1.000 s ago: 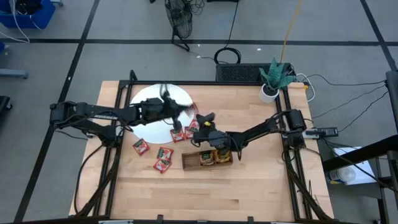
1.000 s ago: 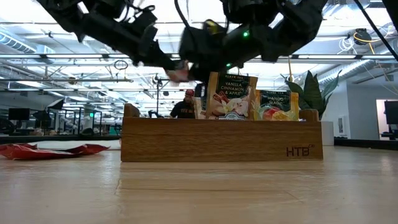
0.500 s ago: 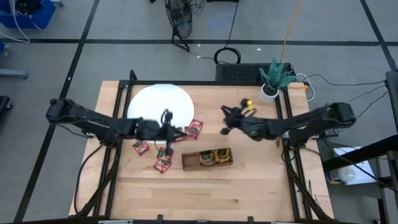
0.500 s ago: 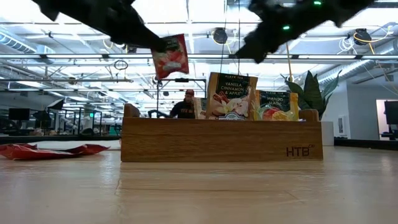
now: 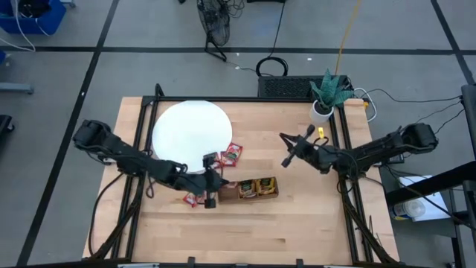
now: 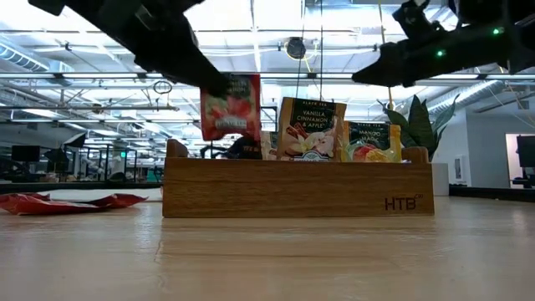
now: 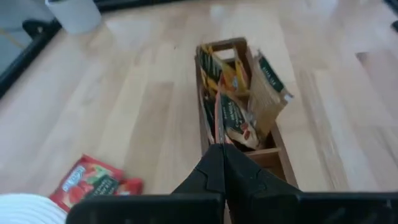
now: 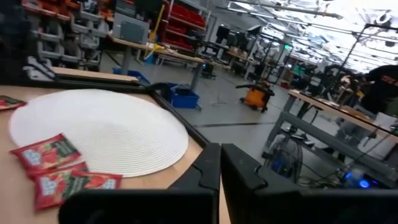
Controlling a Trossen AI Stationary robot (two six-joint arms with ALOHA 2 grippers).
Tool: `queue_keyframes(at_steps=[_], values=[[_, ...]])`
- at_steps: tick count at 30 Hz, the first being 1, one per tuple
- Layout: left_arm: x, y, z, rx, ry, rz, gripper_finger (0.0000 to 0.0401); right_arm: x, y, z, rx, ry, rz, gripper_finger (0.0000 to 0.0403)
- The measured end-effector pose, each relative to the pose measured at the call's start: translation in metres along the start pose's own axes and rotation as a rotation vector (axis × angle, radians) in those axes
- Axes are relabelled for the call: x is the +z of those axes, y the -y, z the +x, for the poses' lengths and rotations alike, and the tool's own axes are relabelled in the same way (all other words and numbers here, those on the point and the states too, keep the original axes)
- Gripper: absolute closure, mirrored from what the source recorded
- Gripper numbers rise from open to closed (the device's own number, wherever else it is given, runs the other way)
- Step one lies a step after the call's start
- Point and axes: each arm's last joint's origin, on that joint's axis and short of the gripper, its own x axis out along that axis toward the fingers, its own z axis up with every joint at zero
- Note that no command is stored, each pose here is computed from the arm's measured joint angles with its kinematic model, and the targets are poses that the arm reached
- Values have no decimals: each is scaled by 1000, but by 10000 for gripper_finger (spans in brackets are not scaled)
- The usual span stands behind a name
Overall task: Pick & Place Tea
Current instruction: Put the red tea bag into the left section of the wooden organizer
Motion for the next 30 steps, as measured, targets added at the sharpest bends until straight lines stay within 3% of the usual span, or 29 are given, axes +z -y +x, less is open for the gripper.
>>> queue_keyframes(at_steps=[14, 24, 30], values=[[-14, 14, 5, 31, -108, -55, 401, 3, -7, -7, 48, 24, -4, 399], [-28, 17, 23, 33, -158, 100, 401, 3, -7, -7, 47, 24, 1, 399], [-29, 15, 26, 90, -158, 170, 399, 4, -7, -7, 47, 24, 3, 399]])
